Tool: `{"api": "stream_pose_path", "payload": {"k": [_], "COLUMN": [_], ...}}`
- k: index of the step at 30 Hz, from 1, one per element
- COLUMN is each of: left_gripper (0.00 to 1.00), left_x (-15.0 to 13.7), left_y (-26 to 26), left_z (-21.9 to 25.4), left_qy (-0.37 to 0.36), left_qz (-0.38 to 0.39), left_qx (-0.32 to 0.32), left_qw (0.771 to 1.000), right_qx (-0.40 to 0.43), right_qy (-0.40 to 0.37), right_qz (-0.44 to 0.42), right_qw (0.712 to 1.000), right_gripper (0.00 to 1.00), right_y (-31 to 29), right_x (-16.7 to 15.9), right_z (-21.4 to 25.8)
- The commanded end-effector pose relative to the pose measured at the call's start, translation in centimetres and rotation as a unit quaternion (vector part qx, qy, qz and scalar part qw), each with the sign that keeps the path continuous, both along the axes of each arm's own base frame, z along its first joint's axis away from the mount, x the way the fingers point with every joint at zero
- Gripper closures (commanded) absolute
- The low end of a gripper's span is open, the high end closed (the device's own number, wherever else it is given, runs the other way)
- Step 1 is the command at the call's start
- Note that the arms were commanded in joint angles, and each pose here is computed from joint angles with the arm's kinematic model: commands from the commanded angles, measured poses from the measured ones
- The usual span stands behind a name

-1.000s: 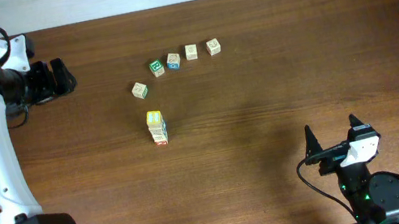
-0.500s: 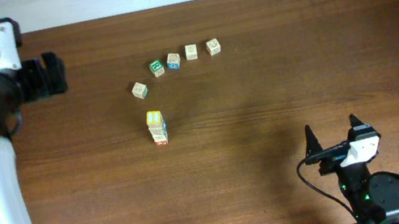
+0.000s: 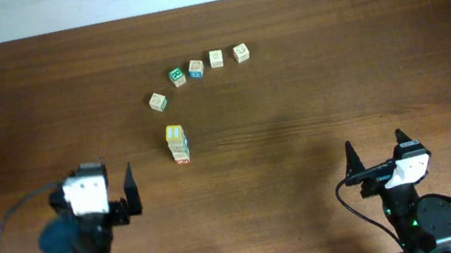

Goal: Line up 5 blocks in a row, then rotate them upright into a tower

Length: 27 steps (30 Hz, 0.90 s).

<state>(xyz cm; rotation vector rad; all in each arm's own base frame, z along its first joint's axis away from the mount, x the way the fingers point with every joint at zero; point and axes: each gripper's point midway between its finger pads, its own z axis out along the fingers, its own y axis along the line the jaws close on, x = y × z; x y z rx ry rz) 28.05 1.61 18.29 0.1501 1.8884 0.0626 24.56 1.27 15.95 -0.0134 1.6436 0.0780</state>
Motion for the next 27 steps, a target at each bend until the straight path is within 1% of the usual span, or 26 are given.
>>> {"api": "stream_pose_path", "payload": {"k": [1, 4, 7, 10, 13, 15, 27], "left_gripper": [0.01, 0.01, 0.01, 0.01, 0.01, 0.01, 0.01], "left_x": [-1.7, -2.2, -2.5, -2.8, -3.4, -3.5, -3.5], "left_y": [0.1, -0.1, 0.2, 0.9, 0.5, 0.2, 0.2], "left_z": [-2.1, -3.3, -4.1, -3.9, -4.1, -2.5, -2.7], "left_qy": [-0.054, -0.075, -0.087, -0.091, -0.089, -0.123, -0.12], "left_qz": [0.007, 0.006, 0.025, 0.054, 0.05, 0.043, 0.044], "left_qx": [0.026, 0.036, 0.046, 0.061, 0.06, 0.059, 0.053], "left_qw": [0.998, 0.997, 0.995, 0.993, 0.993, 0.99, 0.99], "right_qx": [-0.004, -0.004, -0.004, -0.004, -0.004, -0.004, -0.004], "right_qy": [0.001, 0.001, 0.001, 0.001, 0.001, 0.001, 0.001], "right_qz": [-0.001, -0.001, -0.001, -0.001, -0.001, -0.001, -0.001], "right_qw": [1.0, 1.0, 1.0, 1.0, 1.0, 1.0, 1.0], "right_gripper": [0.02, 0.02, 0.02, 0.01, 0.02, 0.02, 0.02], "right_y": [0.0, 0.0, 0.0, 0.0, 0.0, 0.0, 0.0], "right_x": [0.0, 0.0, 0.0, 0.0, 0.0, 0.0, 0.0], "right_z": [-0.3, -0.3, -0.3, -0.3, -0.3, -0.3, -0.3]}}
